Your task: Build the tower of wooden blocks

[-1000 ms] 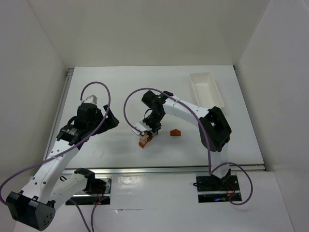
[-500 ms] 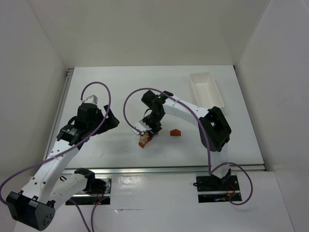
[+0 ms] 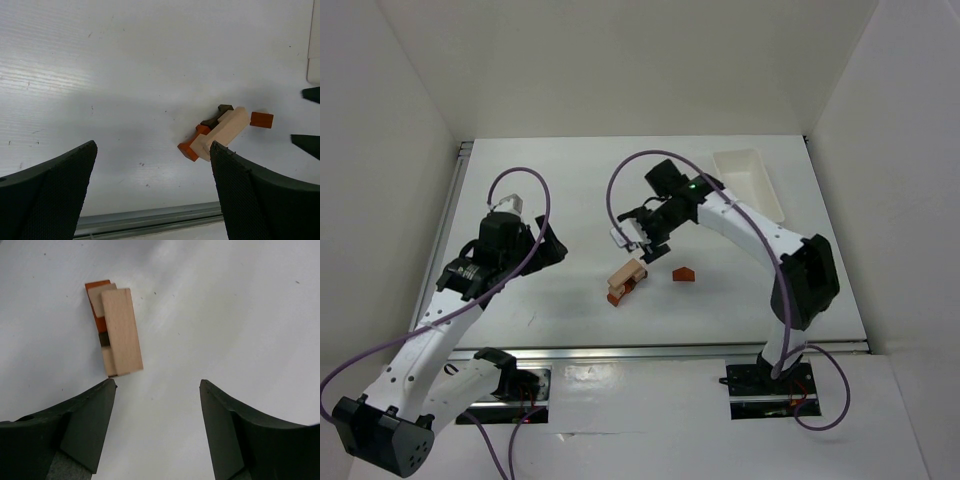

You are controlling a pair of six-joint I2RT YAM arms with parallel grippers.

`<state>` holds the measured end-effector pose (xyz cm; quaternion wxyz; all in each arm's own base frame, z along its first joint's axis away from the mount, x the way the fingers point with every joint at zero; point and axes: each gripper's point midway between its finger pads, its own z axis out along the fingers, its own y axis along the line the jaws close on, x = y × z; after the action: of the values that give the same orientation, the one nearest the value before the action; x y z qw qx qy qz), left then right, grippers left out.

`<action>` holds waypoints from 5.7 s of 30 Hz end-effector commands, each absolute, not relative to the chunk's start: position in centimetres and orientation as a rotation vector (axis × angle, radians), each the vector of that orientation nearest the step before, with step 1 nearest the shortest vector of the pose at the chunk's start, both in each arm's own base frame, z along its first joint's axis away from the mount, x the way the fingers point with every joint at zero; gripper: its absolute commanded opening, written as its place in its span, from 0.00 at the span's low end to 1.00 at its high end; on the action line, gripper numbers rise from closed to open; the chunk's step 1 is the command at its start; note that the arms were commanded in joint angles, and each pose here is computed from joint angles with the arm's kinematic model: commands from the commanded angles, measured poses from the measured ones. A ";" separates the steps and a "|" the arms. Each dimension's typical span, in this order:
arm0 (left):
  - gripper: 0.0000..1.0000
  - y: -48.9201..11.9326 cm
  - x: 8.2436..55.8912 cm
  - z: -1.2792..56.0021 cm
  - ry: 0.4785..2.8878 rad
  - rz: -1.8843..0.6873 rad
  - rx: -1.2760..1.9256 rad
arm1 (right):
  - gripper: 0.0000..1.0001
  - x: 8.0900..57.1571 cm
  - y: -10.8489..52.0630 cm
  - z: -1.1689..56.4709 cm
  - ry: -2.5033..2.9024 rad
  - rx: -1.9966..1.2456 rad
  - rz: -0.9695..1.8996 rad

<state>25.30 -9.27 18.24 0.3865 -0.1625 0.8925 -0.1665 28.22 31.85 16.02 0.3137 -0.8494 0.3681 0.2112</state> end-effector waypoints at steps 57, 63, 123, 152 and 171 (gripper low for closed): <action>0.99 -9.1 26.0 18.9 2.263 -0.384 -0.413 | 0.77 24.1 37.5 9.2 0.856 -2.382 0.701; 0.99 -9.1 26.0 18.6 2.272 -0.380 -0.414 | 0.75 23.5 37.4 8.8 0.847 -2.388 0.706; 0.97 -9.9 25.5 18.1 2.300 -0.364 -0.385 | 0.65 22.2 36.6 8.1 0.953 -2.349 0.666; 0.97 -9.9 25.5 18.1 2.299 -0.359 -0.379 | 0.63 22.1 36.2 8.5 0.977 -2.329 0.653; 0.99 -9.6 25.4 18.8 2.282 -0.347 -0.398 | 0.68 23.6 37.1 13.7 0.923 -2.217 0.537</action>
<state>24.82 -9.55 16.93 0.3661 -0.1494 0.9094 -0.1292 23.28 36.10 10.09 0.2882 -0.8541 0.3728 0.2202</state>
